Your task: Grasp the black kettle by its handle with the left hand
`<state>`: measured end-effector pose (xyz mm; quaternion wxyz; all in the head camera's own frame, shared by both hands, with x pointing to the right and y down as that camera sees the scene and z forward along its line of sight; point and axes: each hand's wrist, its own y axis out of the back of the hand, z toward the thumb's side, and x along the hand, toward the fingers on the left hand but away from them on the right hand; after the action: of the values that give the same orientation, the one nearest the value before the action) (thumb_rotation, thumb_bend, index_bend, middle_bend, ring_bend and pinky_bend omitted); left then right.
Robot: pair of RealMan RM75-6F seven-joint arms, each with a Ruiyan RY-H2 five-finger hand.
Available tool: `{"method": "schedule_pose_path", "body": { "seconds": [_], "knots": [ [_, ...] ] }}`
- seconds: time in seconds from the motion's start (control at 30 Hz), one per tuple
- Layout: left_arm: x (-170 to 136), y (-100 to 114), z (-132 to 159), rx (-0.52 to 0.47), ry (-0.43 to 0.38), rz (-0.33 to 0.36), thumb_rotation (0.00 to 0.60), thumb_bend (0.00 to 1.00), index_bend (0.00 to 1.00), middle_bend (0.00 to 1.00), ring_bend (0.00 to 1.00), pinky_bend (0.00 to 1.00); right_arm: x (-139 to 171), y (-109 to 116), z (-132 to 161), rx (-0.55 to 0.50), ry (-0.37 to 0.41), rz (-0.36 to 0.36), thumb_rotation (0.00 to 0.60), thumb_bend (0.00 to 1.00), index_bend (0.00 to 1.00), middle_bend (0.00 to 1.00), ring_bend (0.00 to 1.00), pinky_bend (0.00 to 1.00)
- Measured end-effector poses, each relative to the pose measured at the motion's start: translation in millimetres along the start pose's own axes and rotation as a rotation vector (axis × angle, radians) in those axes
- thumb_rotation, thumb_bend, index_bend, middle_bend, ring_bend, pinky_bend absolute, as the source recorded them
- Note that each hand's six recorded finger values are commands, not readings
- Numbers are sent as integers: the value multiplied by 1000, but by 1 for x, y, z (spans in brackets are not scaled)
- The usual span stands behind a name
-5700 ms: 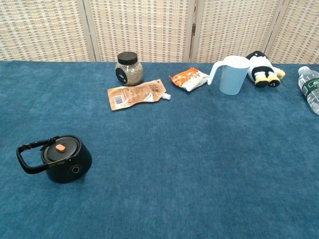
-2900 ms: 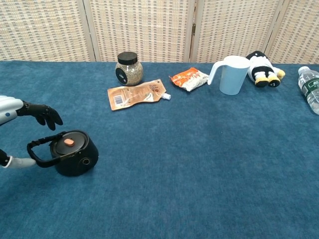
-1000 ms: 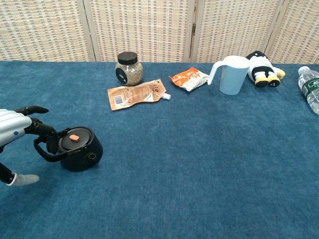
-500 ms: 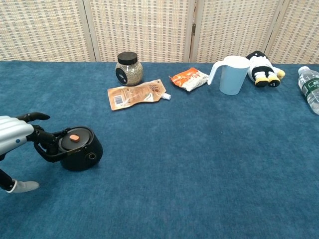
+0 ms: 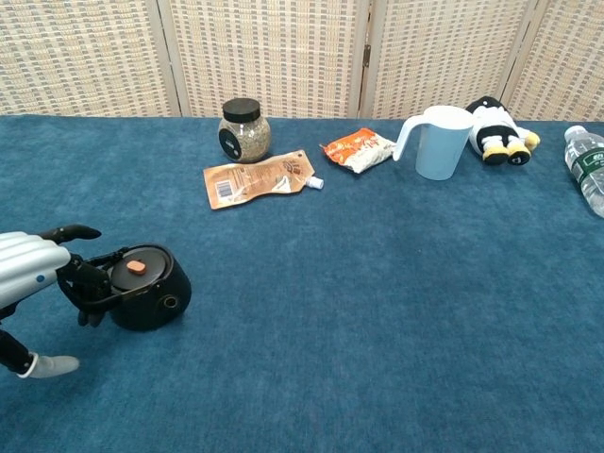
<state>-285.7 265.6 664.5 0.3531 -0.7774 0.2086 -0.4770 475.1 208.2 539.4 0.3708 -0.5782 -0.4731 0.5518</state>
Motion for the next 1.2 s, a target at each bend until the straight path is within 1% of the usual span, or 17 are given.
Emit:
{"method": "schedule_pose_path", "body": {
  "seconds": [0.2, 0.4, 0.53, 0.6, 0.7, 0.9, 1.0, 1.03, 1.07, 1.1, 1.13, 1.2],
  "knots": [
    [3, -1, 1, -66, -2, -14, 600, 133, 662, 721, 565, 4, 0, 0, -1, -3, -3, -2, 600, 197, 360, 325, 229, 218],
    [9, 5, 1, -104, -3, 3, 600, 109, 780, 840, 660, 4, 0, 0, -2, -4, -5, -3, 600, 198, 360, 325, 229, 217],
    [12, 8, 3, -135, 6, 3, 493, 84, 873, 938, 739, 4, 0, 0, -3, -6, -6, -5, 600, 198, 360, 325, 229, 218],
    [14, 9, 5, -158, 13, 5, 457, 77, 907, 974, 773, 4, 0, -1, -3, -6, -7, -4, 600, 197, 360, 325, 229, 217],
    [17, 12, 5, -179, 23, 21, 459, 77, 937, 999, 802, 4, 0, -1, -4, -7, -8, -5, 600, 197, 360, 325, 229, 218],
    [20, 16, 4, -220, 46, 51, 498, 77, 976, 1000, 841, 4, -1, -1, -5, -8, -11, -5, 600, 197, 360, 325, 229, 218],
    [21, 17, 2, -238, 62, 57, 501, 77, 988, 1000, 847, 4, -2, -2, -5, -8, -11, -2, 600, 197, 360, 325, 229, 218],
    [21, 17, 1, -242, 67, 59, 472, 78, 990, 1000, 848, 4, -2, -2, -5, -8, -11, -1, 600, 197, 360, 325, 229, 218],
    [21, 18, 0, -245, 75, 63, 425, 86, 992, 1000, 848, 4, -3, -3, -5, -8, -11, 0, 600, 198, 360, 325, 229, 218],
    [21, 18, -1, -249, 80, 64, 393, 94, 992, 1000, 848, 4, -3, -3, -5, -9, -10, 1, 600, 198, 360, 325, 229, 218],
    [20, 19, -2, -255, 85, 65, 339, 110, 993, 1000, 848, 4, -3, -3, -5, -9, -9, 2, 600, 198, 360, 325, 229, 218],
    [20, 20, -3, -268, 93, 67, 291, 119, 993, 1000, 848, 4, -4, -3, -5, -9, -8, 1, 600, 198, 360, 325, 229, 218]
  ]
}}
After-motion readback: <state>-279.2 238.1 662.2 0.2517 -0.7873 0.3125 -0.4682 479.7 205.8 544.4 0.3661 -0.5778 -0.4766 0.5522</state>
